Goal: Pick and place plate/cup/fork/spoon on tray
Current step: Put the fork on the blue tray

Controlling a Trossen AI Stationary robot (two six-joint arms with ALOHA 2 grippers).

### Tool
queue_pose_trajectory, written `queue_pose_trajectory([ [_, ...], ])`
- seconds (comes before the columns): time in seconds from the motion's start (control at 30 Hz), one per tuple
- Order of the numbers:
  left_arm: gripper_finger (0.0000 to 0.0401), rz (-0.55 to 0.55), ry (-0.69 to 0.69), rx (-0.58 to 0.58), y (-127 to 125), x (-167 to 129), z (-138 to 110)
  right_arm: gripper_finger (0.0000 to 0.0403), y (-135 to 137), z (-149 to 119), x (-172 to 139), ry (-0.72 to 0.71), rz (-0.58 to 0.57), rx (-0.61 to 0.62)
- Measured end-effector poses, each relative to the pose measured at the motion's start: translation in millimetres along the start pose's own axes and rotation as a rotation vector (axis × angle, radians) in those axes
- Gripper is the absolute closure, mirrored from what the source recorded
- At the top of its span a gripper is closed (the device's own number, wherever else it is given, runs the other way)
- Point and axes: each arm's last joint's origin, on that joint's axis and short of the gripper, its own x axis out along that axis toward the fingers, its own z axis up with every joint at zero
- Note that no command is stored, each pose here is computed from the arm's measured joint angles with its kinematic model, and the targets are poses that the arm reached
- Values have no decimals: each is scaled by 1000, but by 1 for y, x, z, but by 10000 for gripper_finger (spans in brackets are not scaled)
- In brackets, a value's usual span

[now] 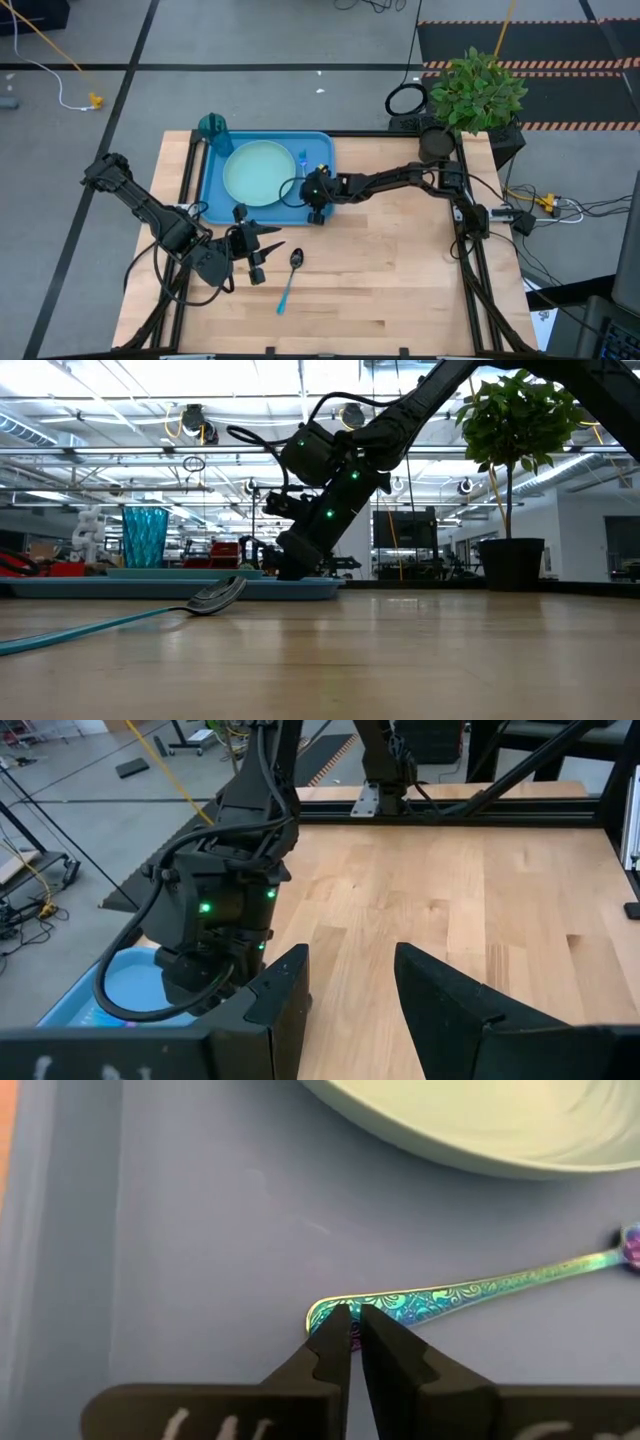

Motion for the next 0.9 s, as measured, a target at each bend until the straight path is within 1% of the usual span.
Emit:
queue_pose_trajectory([
  [0.9, 249, 0, 0, 0, 0, 0, 0, 386, -1, 2, 0, -23, -12, 26],
])
